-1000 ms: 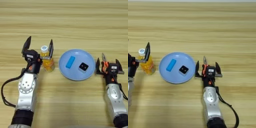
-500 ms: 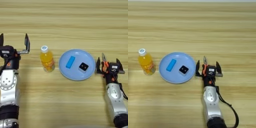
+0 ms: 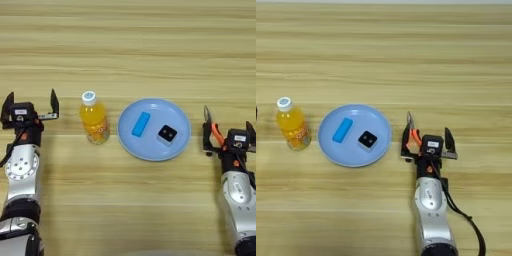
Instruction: Move the objects on the table
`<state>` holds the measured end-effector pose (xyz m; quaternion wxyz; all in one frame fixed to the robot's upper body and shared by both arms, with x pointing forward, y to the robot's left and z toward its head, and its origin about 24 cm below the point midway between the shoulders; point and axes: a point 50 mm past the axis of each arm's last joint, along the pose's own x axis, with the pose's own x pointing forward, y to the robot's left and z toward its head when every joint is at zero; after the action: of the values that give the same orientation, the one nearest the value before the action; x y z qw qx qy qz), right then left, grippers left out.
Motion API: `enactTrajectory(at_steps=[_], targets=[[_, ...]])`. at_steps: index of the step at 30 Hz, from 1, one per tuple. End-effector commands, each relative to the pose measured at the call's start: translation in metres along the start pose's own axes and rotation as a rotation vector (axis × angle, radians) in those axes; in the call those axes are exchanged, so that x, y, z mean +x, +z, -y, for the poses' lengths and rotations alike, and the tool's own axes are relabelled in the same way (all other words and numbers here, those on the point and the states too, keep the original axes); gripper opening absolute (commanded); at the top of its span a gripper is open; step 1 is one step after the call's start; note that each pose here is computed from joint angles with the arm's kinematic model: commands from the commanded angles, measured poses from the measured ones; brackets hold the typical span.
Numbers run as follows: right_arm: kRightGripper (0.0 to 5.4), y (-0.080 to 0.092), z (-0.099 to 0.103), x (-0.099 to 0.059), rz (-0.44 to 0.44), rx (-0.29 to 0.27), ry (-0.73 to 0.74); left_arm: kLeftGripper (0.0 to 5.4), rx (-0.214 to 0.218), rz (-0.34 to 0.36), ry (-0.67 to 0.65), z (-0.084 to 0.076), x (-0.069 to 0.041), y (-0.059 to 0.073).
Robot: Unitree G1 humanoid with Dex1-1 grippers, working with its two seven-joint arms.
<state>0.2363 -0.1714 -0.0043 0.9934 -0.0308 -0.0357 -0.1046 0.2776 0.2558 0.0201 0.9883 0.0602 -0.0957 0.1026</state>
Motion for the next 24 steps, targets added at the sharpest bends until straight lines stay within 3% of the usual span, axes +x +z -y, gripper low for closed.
enactTrajectory(at_steps=[1,14,24], targets=[[5.4,-0.004,0.004,-0.002,-0.035,-0.017,0.008,5.38,-0.022,-0.032,-0.023,0.013,0.002,-0.008],[5.4,-0.007,-0.005,-0.005,-0.062,-0.006,0.07,5.38,-0.005,-0.094,-0.011,0.011,-0.003,-0.021],[5.4,-0.017,-0.006,-0.005,-0.121,0.005,0.077,5.38,-0.004,-0.102,-0.009,0.011,-0.005,-0.023]])
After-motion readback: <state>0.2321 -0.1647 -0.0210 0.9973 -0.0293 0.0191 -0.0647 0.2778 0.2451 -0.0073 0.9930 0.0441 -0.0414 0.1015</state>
